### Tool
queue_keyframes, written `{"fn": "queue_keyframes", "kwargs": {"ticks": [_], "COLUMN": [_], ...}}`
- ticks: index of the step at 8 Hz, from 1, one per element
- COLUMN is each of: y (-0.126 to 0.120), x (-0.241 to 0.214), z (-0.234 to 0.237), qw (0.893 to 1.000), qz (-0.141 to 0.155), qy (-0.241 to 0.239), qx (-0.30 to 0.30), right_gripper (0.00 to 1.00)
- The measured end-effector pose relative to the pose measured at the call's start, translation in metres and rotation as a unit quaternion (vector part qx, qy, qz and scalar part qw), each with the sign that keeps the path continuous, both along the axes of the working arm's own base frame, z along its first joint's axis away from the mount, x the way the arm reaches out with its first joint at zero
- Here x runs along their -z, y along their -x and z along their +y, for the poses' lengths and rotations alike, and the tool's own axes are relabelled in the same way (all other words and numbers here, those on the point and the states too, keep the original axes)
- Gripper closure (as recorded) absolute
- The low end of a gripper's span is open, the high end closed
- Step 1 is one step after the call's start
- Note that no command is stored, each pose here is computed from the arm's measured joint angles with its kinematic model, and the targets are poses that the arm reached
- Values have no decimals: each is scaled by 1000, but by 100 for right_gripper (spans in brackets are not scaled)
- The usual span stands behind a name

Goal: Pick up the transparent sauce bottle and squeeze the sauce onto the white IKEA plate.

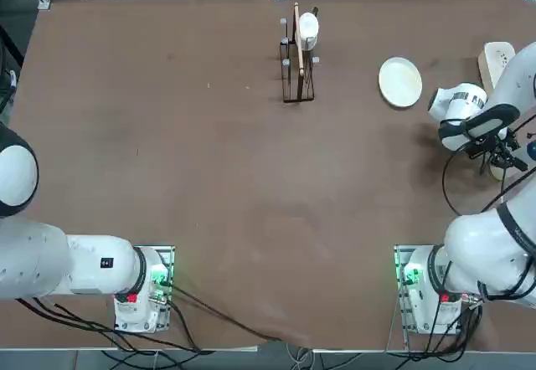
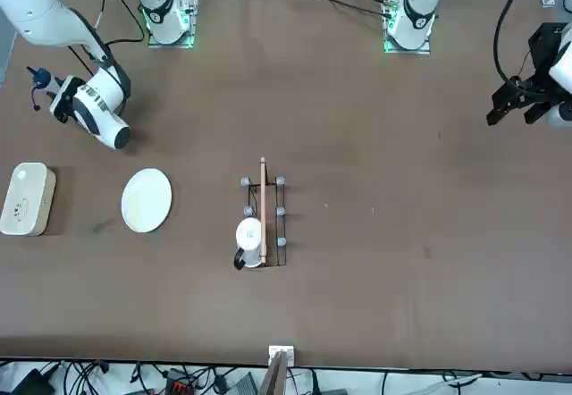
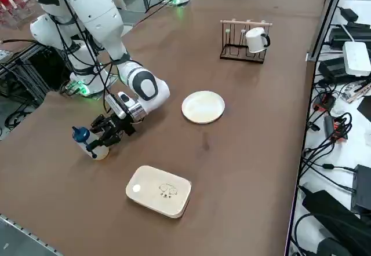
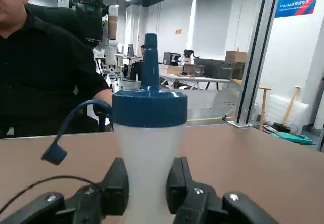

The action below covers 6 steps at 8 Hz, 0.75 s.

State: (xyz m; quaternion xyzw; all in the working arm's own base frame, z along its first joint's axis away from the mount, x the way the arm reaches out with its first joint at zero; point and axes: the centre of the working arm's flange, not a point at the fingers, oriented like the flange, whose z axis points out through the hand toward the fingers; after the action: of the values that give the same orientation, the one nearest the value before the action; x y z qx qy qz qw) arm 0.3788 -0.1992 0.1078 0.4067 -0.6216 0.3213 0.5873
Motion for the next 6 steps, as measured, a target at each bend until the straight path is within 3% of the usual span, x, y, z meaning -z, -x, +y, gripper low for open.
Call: {"fn": "queue_keyframes", "kwargs": {"ticks": [1,2,5,6], "y": [0,0,1,3], "x": [1,1,6,9], "z": [0,2,9,12], "qw": [1000,1000,1000,1000], "qz": [1,2,9,14], "qy": [0,0,3,3], "qx": [0,-2,-10,-12], "right_gripper": [60,47,46,32]}}
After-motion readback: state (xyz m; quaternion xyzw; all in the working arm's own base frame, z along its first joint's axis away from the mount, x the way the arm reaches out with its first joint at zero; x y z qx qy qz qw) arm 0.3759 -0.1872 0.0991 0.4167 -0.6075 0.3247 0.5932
